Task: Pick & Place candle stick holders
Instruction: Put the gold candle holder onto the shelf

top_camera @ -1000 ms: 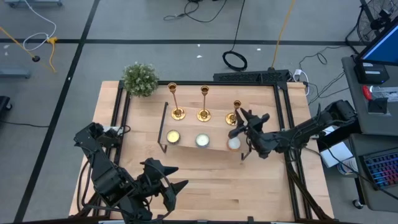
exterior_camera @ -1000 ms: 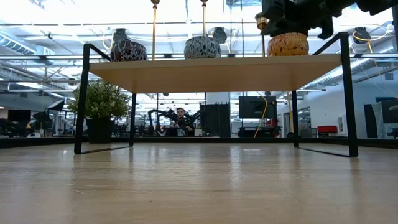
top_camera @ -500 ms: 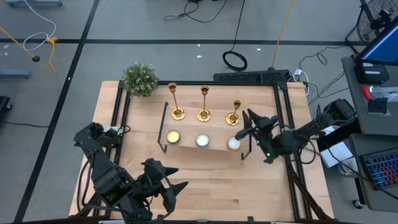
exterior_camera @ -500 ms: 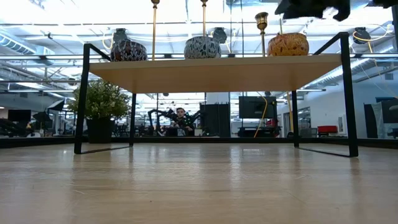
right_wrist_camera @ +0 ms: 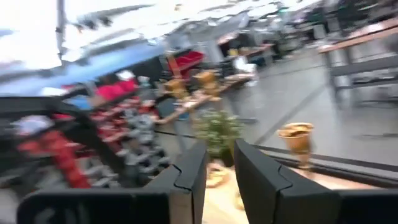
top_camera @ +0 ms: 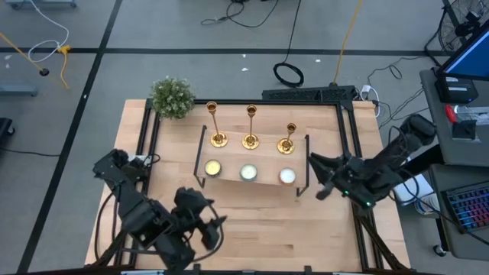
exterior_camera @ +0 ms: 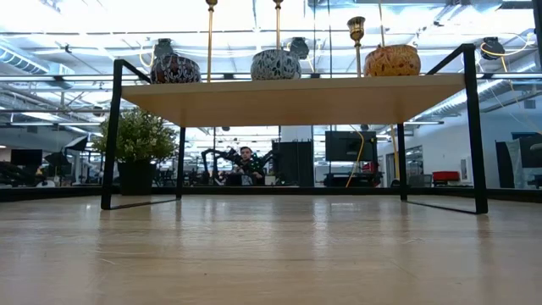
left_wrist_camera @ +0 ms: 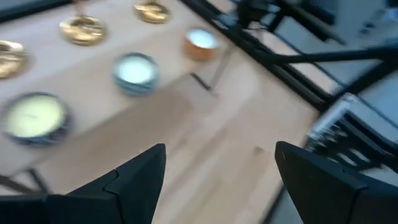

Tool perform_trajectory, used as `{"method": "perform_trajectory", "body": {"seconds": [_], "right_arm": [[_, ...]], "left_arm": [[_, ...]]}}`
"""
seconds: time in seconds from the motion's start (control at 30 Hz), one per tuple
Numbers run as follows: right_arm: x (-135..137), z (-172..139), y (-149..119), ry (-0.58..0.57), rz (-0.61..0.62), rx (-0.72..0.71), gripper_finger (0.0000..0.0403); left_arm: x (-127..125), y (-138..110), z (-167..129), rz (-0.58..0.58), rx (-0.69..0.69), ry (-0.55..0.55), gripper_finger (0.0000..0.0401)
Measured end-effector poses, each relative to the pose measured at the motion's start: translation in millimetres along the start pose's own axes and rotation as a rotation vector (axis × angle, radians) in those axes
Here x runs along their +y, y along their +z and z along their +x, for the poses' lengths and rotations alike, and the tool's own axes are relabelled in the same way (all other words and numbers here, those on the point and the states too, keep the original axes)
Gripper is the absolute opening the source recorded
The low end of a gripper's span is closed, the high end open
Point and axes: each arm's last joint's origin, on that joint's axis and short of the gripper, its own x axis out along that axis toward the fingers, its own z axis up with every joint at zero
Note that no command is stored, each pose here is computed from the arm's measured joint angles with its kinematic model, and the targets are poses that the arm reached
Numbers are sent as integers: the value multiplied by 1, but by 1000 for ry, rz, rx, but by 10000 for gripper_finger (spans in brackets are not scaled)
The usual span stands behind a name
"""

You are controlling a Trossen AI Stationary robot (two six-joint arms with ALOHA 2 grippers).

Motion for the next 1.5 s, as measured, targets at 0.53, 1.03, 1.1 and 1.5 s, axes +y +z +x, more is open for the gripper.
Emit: {"method": "perform_trajectory", "body": {"seconds": [0.53, 1.03, 1.1, 1.5], "right_arm": [[10, -22, -32, 581, 294, 339, 3], [-33, 86, -59, 612, 157, 659, 1], [-43, 99, -57, 586, 152, 657, 1], [-59, 134, -10, 577, -87, 786, 0]], "left_arm": [[34, 47, 24, -95, 7, 189, 310], [53, 78, 38, -66, 19, 263, 310], [58, 85, 44, -70, 20, 282, 310], [86, 122, 49, -191, 52, 313, 257]]}}
